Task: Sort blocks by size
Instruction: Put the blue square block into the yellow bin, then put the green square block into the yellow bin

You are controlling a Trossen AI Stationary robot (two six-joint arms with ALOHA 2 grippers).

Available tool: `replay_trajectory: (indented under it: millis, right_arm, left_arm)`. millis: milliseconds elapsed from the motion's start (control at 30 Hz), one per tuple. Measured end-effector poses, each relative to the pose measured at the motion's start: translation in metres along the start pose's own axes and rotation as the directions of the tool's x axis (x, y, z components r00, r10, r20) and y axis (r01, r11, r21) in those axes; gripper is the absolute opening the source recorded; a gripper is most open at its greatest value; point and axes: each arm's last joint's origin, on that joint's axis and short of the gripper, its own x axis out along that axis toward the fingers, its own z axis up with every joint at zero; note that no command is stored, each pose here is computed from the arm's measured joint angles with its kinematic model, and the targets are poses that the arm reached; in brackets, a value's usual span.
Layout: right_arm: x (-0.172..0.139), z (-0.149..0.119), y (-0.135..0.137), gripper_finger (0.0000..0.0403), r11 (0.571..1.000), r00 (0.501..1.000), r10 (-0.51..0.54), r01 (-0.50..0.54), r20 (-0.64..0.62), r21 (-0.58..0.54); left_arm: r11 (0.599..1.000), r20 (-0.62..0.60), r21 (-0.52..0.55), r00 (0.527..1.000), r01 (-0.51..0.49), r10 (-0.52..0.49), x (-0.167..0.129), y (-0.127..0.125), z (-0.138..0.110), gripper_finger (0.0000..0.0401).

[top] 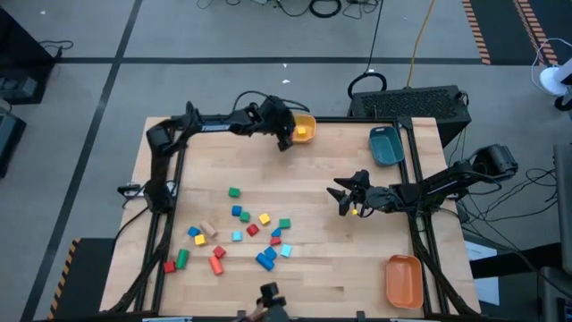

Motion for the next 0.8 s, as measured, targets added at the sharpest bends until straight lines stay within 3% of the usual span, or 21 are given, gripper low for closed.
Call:
replay_trajectory:
  millis: [300,533,800]
  right_arm:
    - [0.0,0.0,0.0,0.0228,1.0,1.0,-0.001,0.001,0.0,-0.013]
    - [0.0,0.0,0.0,0.0228,1.0,1.0,-0.003,0.003,-0.001,-0.014]
    - [0.0,0.0,0.0,0.0228,1.0,1.0,-0.002,0.002,-0.001,-0.013]
  left_arm:
    - [0.999,-0.031,-0.017,0.999,-0.037,0.036,0.019,0.013,0.006,0.0139]
    - [0.996,-0.035,-0.063,0.997,-0.069,0.067,0.019,0.014,0.007,0.0172]
    - [0.996,-0.037,-0.064,0.997,-0.069,0.067,0.019,0.014,0.006,0.018]
